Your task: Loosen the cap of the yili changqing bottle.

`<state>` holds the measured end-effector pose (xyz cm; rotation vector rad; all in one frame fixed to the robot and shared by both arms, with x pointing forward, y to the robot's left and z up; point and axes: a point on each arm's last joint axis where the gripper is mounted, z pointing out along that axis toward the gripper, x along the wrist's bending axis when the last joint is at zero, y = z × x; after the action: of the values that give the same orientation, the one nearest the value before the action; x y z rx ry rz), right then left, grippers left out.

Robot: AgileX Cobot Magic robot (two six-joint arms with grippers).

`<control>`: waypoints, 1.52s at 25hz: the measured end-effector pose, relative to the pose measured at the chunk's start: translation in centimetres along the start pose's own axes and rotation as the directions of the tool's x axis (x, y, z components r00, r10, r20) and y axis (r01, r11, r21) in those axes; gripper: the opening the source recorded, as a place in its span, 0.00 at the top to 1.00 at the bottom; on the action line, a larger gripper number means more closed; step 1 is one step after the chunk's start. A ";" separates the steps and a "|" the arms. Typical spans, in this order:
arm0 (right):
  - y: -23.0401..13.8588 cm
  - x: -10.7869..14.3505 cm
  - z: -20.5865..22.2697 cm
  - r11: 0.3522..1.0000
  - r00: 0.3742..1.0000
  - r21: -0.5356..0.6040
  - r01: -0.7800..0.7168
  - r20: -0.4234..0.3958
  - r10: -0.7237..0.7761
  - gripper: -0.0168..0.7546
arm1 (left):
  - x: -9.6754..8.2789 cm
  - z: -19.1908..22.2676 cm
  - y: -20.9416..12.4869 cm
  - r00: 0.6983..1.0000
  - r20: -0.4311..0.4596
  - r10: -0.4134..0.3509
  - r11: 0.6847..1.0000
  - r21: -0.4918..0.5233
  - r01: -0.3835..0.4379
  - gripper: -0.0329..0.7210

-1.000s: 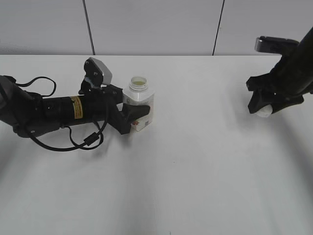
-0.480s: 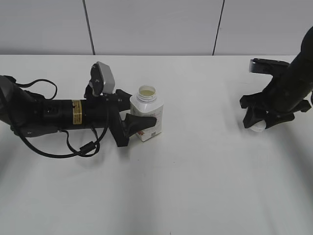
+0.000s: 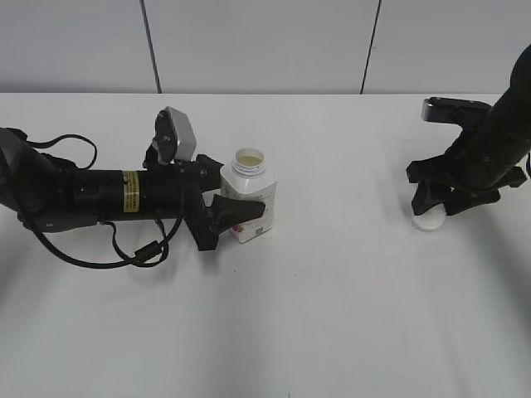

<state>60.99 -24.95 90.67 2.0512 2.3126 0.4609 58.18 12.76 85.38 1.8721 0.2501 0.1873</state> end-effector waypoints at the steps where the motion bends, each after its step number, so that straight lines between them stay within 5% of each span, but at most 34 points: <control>1: 0.0 0.0 0.0 1.000 1.000 0.000 0.001 0.000 -0.001 0.42 | 0.0 0.0 0.0 1.000 0.000 -0.002 1.000 0.000 0.002 0.39; 10: 0.0 0.0 0.0 1.000 1.000 0.000 0.001 -0.003 -0.001 0.23 | -0.1 0.0 0.0 1.000 0.009 -0.018 1.000 0.001 0.018 0.32; 15: 0.0 0.0 0.0 1.000 1.000 0.002 0.000 -0.003 0.000 0.22 | -0.2 -0.2 0.2 1.000 0.026 -0.007 1.000 -0.007 0.007 0.21; 26: -0.2 0.1 0.0 1.000 1.000 0.025 0.003 -0.010 -0.002 0.22 | 1.3 -3.7 0.1 0.996 0.058 0.064 0.996 0.060 -0.068 0.19; 32: -0.2 0.1 0.0 1.000 1.000 0.024 0.019 -0.010 -0.019 0.22 | 2.9 -6.4 1.0 0.991 -0.017 0.134 0.981 0.142 -0.131 0.19; 38: 1.4 0.3 -1.1 0.999 0.999 -0.026 0.037 -0.011 -0.037 0.22 | 4.5 -8.9 3.1 0.951 -0.173 0.254 0.927 0.322 -0.189 0.19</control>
<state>62.08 -24.74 92.07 1.9962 2.3343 0.4997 60.54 21.23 91.08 2.1879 0.2194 0.5338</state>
